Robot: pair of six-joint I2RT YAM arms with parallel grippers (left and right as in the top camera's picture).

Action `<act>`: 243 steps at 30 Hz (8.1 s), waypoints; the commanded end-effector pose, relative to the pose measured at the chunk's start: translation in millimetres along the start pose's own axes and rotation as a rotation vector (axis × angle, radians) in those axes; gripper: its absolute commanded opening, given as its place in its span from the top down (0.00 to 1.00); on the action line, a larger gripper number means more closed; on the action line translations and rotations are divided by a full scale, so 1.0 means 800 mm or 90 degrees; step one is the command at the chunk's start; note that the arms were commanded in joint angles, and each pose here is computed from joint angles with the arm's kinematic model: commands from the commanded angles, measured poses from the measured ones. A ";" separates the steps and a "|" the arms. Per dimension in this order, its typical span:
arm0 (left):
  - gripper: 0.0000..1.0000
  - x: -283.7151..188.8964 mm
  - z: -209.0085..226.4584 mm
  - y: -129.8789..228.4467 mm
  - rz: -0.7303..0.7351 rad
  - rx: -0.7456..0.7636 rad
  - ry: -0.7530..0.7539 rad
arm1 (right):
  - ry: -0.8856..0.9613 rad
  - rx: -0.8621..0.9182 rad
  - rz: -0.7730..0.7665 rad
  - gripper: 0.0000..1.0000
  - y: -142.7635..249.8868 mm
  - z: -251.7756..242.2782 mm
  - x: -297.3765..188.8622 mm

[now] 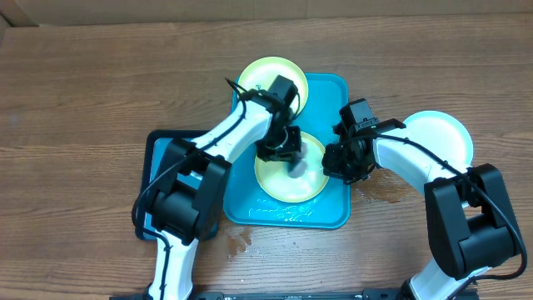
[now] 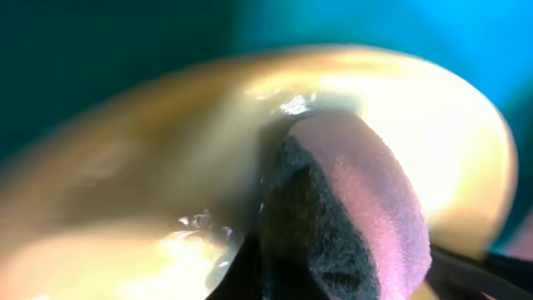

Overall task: Clean dirty plates on tray and stack at the side
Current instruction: 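Scrub the yellow plate with the sponge while the right gripper holds it, then return the sponge with the left gripper to the small tray, then lift the yellow plate with the right gripper and tilt it over the small tray, then carry the yellow plate right and set it on the white plate, then grip the remaining yellow plate rim with the right gripper and drag it to tray center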

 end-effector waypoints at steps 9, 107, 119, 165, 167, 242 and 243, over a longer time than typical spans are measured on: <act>0.96 -0.033 0.114 -0.031 -0.112 -0.063 -0.297 | 0.043 -0.004 0.020 0.96 0.011 -0.017 0.007; 0.00 -0.579 0.271 0.125 -0.739 -0.319 0.020 | 0.450 -0.502 -0.542 0.96 -0.034 0.358 -0.190; 0.00 -0.570 0.270 0.115 -0.716 -0.315 0.004 | 0.469 -0.462 -0.602 0.96 -0.034 0.352 -0.243; 0.00 -0.564 0.255 0.034 -0.667 -0.204 -0.096 | 0.499 -0.515 -0.625 0.96 -0.019 0.363 -0.274; 0.00 -0.574 0.254 0.042 -0.682 -0.203 -0.087 | 0.499 -0.515 -0.625 0.96 -0.019 0.363 -0.274; 0.00 -0.554 0.214 0.076 -0.598 -0.139 0.040 | -0.009 -0.017 -0.315 0.38 -0.142 -0.052 -0.293; 0.00 -0.554 0.214 0.076 -0.598 -0.139 0.040 | 0.003 -0.052 -0.321 0.36 -0.152 -0.035 -0.285</act>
Point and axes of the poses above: each gripper's point midway between its finger pads, its own x axis out along the fingers, its own z axis along the line the jaws close on, y = z × x, the point moved 1 cm from there along -x, back along the fingers, and after that the axes turned 15 degrees about -x, right-handed, at the moved point
